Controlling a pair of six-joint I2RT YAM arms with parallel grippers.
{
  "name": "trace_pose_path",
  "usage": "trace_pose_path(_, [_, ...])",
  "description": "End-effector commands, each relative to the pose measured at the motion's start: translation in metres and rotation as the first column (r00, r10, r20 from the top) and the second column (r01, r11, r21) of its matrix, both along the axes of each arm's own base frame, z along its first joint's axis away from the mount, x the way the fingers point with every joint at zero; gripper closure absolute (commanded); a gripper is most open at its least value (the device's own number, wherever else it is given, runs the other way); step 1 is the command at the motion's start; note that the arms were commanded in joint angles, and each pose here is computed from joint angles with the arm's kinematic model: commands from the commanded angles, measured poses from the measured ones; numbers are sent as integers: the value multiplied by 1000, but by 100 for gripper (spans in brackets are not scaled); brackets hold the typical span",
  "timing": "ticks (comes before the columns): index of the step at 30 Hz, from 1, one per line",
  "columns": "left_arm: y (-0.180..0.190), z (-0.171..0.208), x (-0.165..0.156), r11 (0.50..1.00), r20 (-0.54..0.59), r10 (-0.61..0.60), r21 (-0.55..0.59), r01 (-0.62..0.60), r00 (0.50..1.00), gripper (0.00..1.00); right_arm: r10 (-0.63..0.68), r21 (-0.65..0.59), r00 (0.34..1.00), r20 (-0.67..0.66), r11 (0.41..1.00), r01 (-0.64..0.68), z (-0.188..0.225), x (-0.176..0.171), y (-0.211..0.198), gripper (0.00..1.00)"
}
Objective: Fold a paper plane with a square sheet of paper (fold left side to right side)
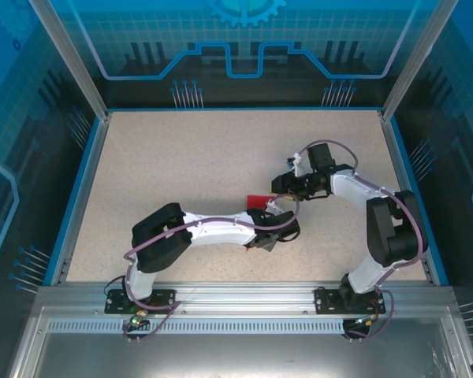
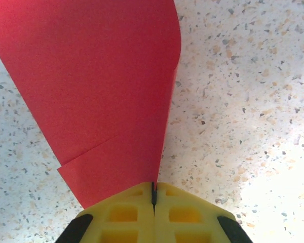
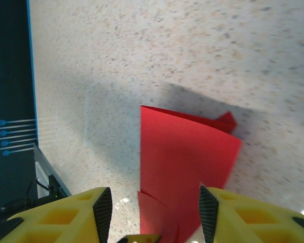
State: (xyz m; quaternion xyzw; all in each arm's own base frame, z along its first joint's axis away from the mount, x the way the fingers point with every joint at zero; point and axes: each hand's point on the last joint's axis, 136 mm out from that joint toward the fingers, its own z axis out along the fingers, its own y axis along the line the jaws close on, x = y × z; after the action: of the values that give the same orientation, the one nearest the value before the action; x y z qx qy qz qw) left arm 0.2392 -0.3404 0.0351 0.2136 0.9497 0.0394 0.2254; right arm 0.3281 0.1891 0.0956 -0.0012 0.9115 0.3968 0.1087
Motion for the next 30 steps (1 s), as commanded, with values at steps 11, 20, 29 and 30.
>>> trace_pose_path(11, [-19, 27, 8, 900, -134, -13, -433, -47, 991, 100, -80, -97, 993, 84, 991, 88, 1, -21, -47, 40])
trace_pose_path(20, [-21, 29, 14, 697, -239, -19, -699, -159, 971, 100, -33, -40, 997, 75, 999, 36, -13, -39, -36, 39])
trace_pose_path(29, [-22, 28, 20, 577, -275, -21, -788, -213, 961, 100, 20, -50, 997, 72, 999, -17, -33, -52, -20, 39])
trace_pose_path(30, [-22, 29, 21, 562, -277, -19, -798, -219, 961, 100, 20, -47, 997, 73, 999, -17, -34, -52, -18, 39])
